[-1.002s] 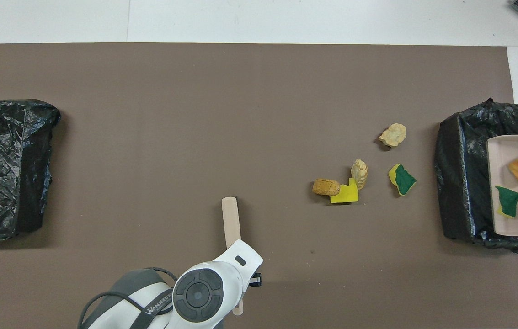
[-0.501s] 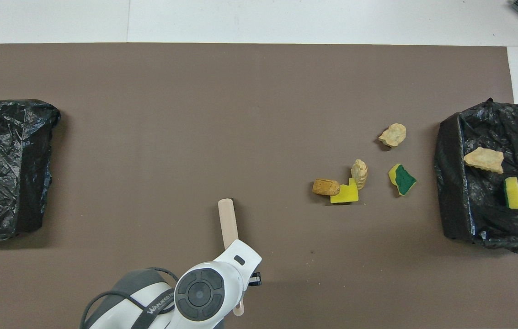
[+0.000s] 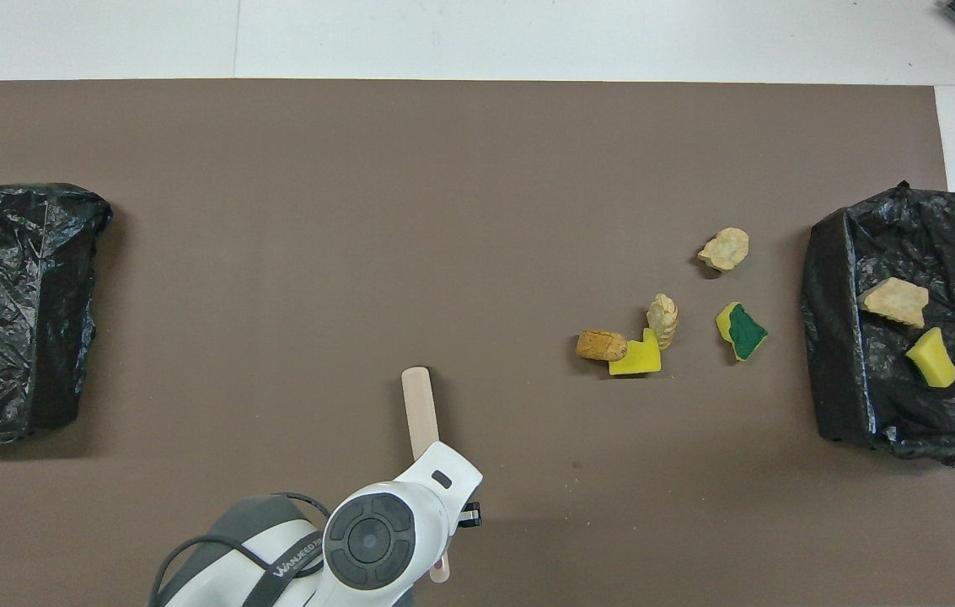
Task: Sweep and dump trash in bin
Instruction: 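Bring the dustpan back to the table center with the right gripper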
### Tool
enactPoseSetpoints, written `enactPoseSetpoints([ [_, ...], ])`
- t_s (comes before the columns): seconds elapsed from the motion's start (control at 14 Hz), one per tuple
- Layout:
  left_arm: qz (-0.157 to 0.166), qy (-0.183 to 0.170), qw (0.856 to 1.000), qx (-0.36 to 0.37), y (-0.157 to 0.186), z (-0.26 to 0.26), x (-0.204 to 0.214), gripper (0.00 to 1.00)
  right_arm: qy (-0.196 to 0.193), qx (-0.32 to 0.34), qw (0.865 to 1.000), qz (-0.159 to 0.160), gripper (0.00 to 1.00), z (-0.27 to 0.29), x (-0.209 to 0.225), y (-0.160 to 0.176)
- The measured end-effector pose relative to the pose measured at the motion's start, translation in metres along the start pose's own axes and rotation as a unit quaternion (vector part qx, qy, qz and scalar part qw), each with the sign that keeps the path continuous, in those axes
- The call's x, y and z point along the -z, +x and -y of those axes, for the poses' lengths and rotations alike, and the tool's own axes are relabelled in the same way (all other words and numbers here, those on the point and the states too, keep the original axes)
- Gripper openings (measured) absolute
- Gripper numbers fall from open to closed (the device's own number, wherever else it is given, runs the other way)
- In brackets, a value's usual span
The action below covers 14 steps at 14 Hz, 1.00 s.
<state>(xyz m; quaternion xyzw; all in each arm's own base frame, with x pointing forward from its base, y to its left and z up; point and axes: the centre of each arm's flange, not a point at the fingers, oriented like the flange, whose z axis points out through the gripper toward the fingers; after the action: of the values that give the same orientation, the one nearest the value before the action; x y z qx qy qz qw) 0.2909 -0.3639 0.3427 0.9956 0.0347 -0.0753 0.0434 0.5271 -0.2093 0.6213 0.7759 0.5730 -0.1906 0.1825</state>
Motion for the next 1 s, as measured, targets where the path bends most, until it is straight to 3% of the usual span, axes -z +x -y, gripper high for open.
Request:
enactPoseSetpoints([
  [0.29,-0.004,-0.008,1.0,0.03,0.025,0.012,0.006,0.96,0.037,-0.107,0.991,-0.077,0.33,0.008,0.012,0.041],
  [0.64,-0.041,-0.033,0.996,0.076,0.092,0.043,0.051,1.0,0.068,-0.252,0.956,-0.133,0.33,0.017,0.049,0.116],
  [0.86,-0.066,-0.005,0.995,0.079,0.129,0.075,0.08,1.0,0.101,-0.353,0.916,-0.161,0.33,0.028,0.075,0.171],
  [1.0,-0.06,0.005,0.996,0.067,0.147,0.104,0.087,1.0,0.122,-0.4,0.891,-0.176,0.33,0.033,0.088,0.206],
])
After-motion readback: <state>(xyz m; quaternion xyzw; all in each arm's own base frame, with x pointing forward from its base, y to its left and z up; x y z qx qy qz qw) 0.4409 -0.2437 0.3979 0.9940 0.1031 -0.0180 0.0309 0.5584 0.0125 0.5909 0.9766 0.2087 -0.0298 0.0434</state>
